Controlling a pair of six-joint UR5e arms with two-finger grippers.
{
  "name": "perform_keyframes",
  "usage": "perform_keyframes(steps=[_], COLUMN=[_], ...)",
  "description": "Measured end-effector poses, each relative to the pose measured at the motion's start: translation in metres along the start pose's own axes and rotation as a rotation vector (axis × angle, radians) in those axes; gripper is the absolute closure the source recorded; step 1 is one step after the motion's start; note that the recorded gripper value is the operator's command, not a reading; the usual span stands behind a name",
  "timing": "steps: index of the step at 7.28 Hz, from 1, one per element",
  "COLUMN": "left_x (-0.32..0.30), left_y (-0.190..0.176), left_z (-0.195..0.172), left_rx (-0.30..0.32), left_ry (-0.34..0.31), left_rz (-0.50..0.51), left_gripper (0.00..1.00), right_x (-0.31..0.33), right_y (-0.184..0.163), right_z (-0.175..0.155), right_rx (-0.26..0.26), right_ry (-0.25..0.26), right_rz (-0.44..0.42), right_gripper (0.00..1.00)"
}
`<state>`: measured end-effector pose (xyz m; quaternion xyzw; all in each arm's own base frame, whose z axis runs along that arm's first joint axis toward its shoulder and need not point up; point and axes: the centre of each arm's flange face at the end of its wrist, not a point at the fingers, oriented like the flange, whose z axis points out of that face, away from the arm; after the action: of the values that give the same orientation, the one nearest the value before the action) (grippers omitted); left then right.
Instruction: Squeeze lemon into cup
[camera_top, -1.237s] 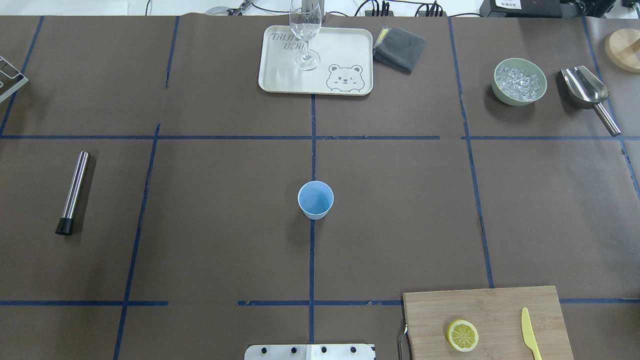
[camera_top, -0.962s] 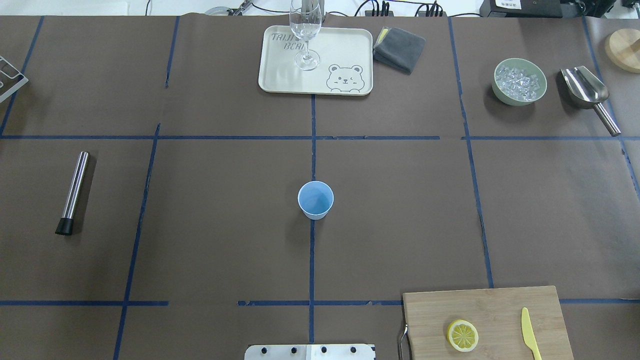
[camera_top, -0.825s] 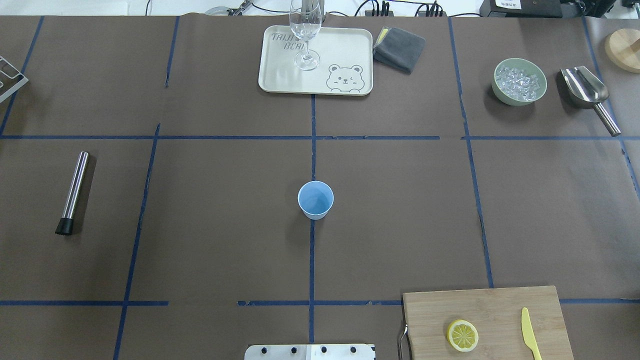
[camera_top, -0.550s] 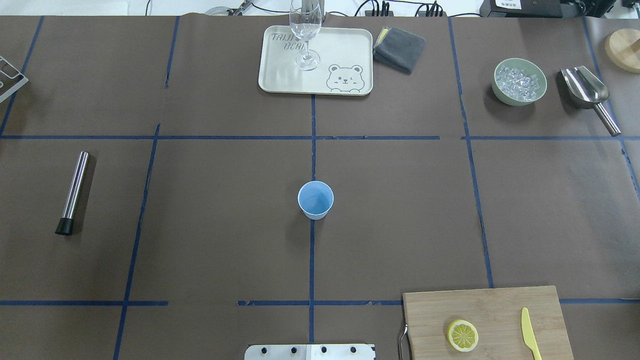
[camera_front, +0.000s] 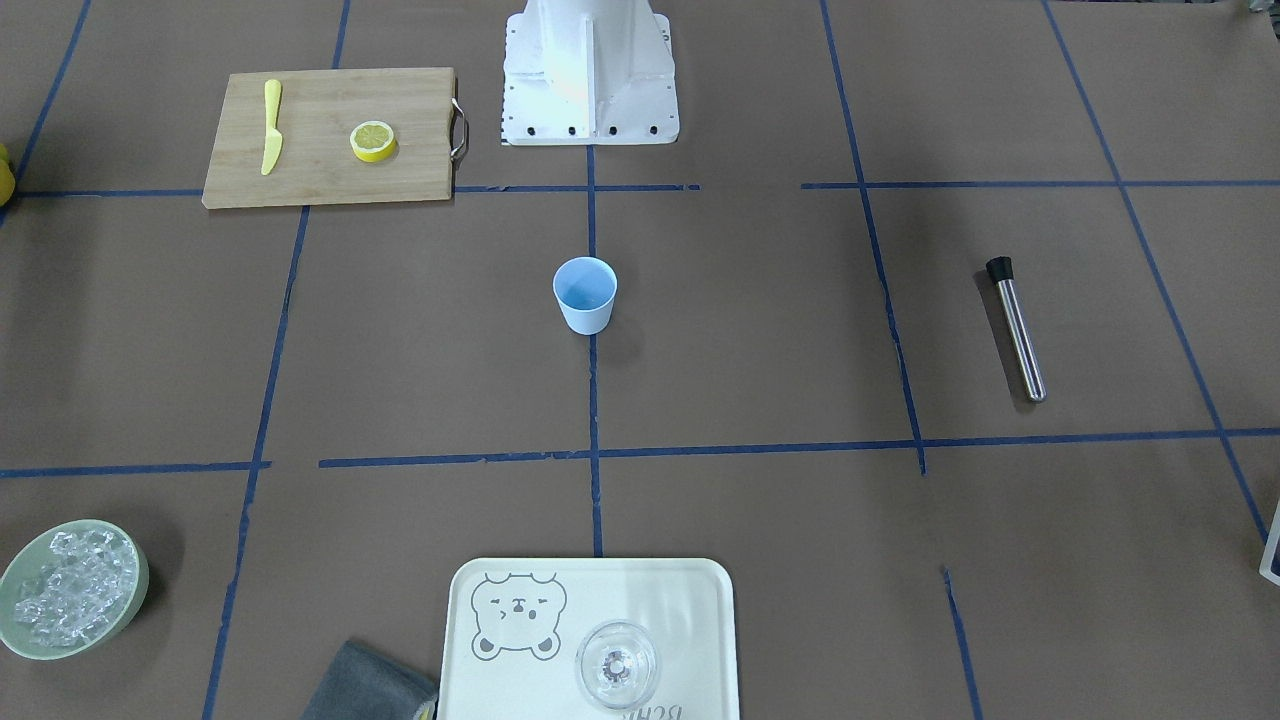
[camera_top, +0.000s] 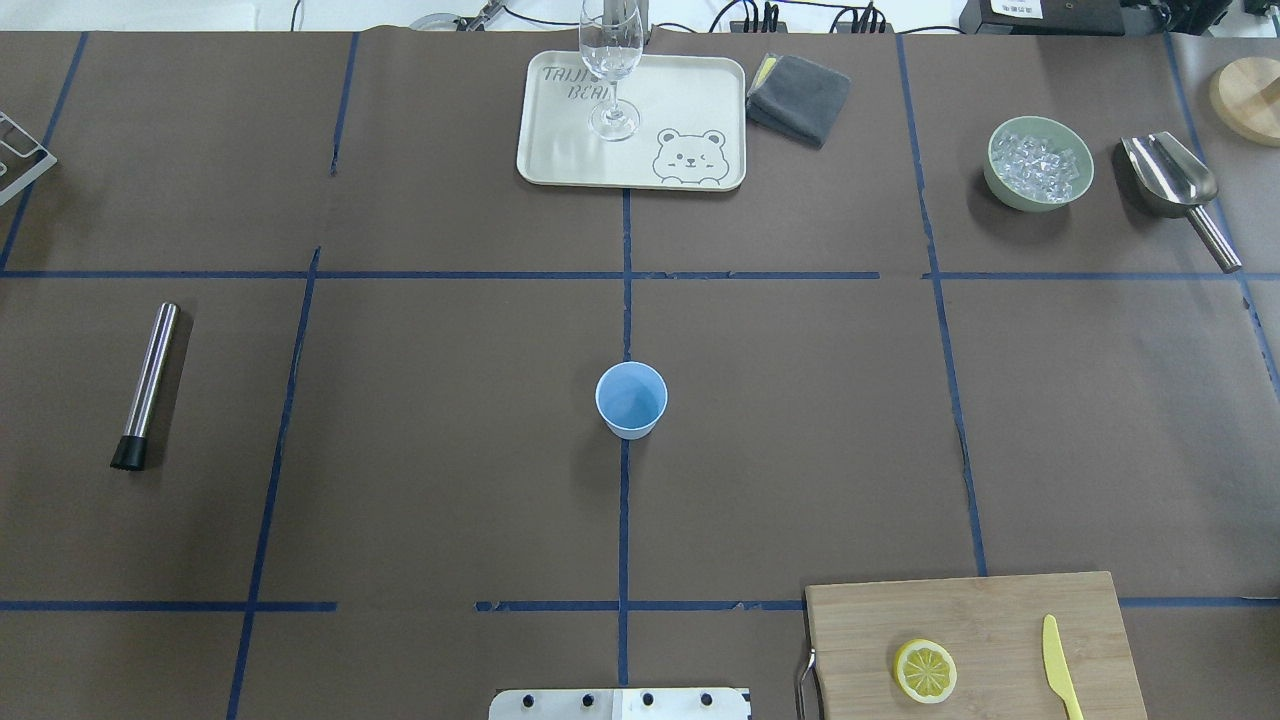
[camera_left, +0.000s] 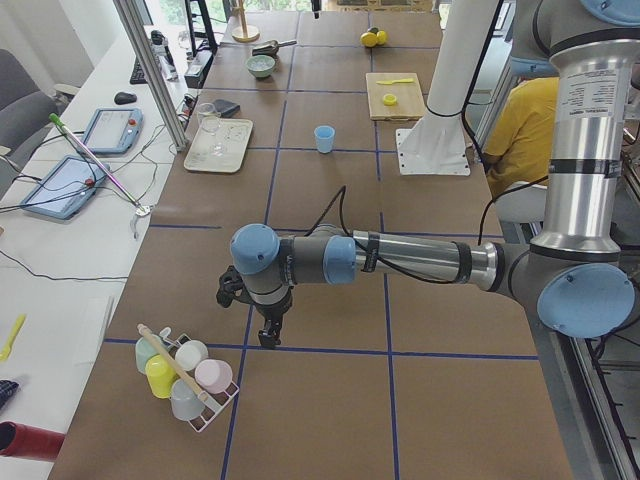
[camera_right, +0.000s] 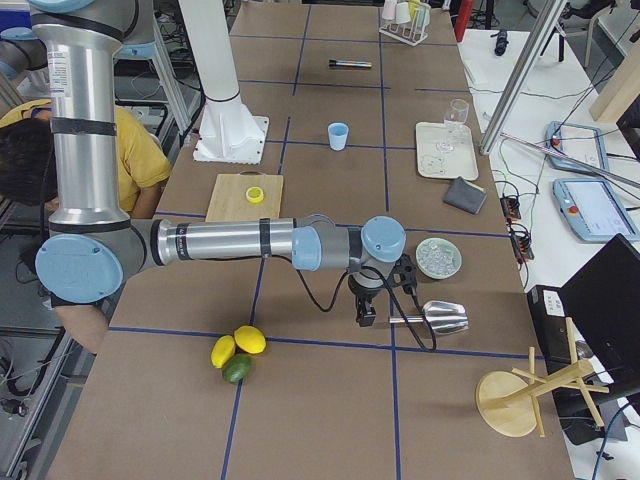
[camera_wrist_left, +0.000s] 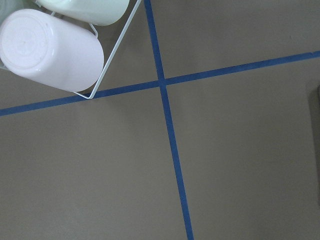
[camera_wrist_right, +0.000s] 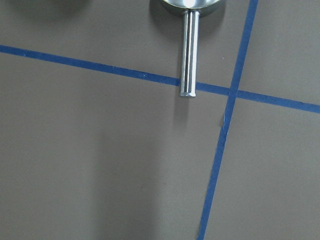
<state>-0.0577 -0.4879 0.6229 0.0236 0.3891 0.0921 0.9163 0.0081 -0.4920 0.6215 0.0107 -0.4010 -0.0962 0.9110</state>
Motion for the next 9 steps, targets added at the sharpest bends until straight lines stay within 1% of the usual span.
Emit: perform_keyframes(steps=[1, 3, 4, 5, 6, 8, 9], left_x=[0.000, 0.005, 0.008, 0.011, 0.012, 0.021, 0.025], left_y=[0.000, -0.001, -0.002, -0.004, -0.006, -0.013, -0.015], left_z=[0.000, 0.000, -0.001, -0.003, -0.004, -0.005, -0.005], left_rx=[0.001, 0.020, 0.034, 0.049, 0.070, 0.123, 0.137], left_ry=[0.002, 0.048, 0.064, 0.071, 0.072, 0.065, 0.062], left_rz=[0.001, 0.010, 0.021, 0.037, 0.060, 0.136, 0.162], left_gripper=[0.00, 0.00, 0.00, 0.00, 0.00, 0.00, 0.00], right_x=[0.000, -0.010, -0.027, -0.056, -0.093, -0.152, -0.175], right_y=[0.000, -0.002, -0.002, 0.001, 0.006, 0.028, 0.035], right_z=[0.000, -0.004, -0.008, -0.011, -0.012, -0.013, -0.012], right_rx=[0.002, 0.013, 0.021, 0.025, 0.021, 0.007, 0.013], right_ry=[0.000, -0.004, -0.014, -0.030, -0.045, -0.067, -0.076], right_rz=[-0.005, -0.031, -0.058, -0.085, -0.095, -0.086, -0.095], right_gripper=[0.00, 0.00, 0.00, 0.00, 0.00, 0.01, 0.01])
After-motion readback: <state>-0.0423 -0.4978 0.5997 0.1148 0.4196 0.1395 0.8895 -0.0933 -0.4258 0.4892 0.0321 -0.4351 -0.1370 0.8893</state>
